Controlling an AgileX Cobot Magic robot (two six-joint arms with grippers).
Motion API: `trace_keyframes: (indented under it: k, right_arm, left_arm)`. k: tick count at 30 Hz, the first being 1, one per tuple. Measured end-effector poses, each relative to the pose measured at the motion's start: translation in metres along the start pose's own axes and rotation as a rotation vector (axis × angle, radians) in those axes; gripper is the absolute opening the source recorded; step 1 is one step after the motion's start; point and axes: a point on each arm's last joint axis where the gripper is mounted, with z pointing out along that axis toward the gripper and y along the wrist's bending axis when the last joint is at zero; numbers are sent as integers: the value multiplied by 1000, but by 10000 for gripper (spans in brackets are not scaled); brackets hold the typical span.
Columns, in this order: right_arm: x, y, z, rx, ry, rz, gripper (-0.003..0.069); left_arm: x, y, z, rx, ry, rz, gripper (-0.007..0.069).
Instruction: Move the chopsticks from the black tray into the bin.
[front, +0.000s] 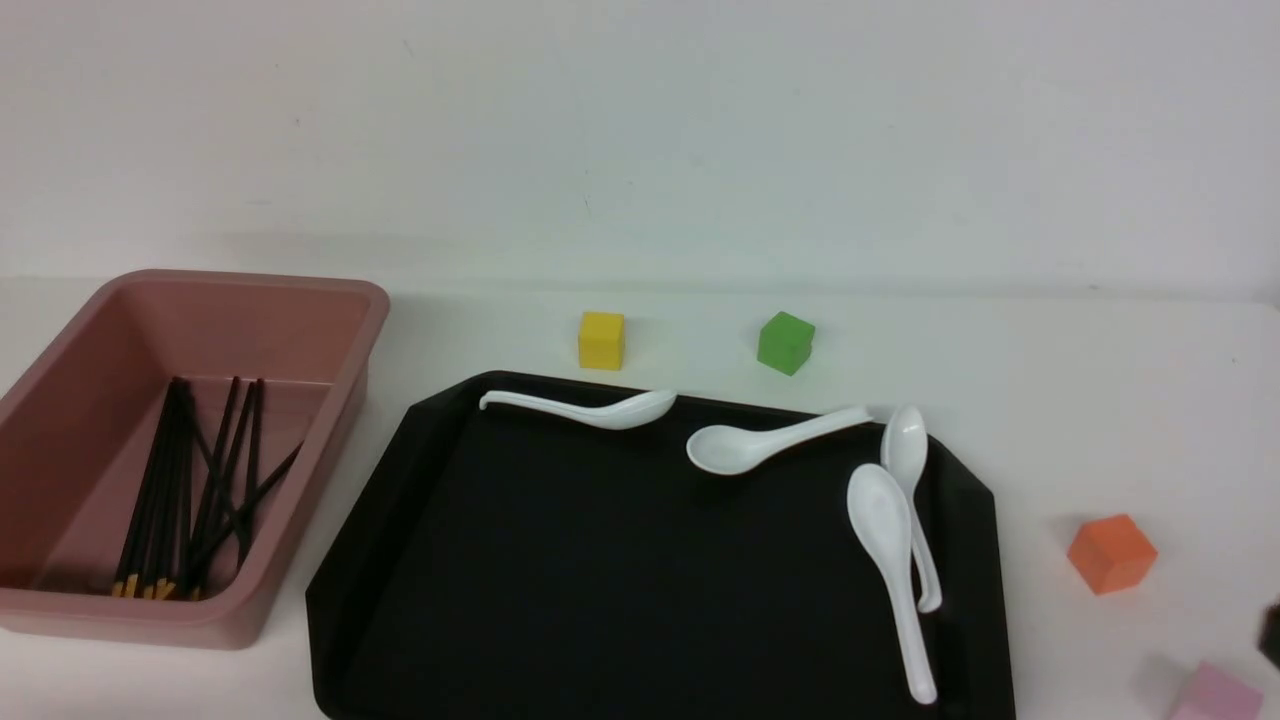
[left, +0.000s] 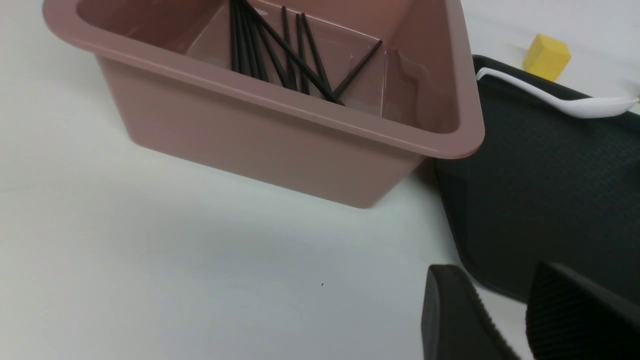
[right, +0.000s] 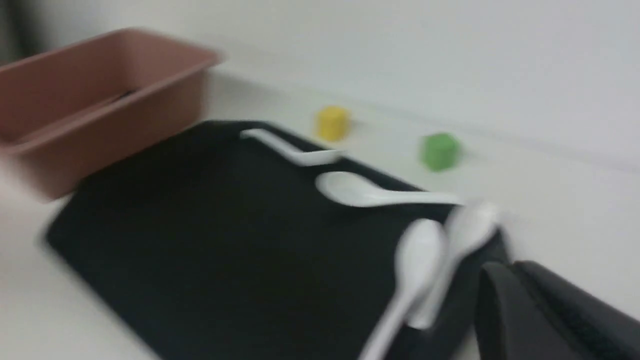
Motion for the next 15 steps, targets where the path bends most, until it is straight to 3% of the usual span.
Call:
trace_keyframes:
  k: [7,15]
  right_arm:
    - [53,-17,-9,229,-42,44,33]
    - [80,-22,-6,301,51,78,40]
  left_arm:
    - [0,0,0,0,0,0,239]
    - [0,0,0,0,0,0,239]
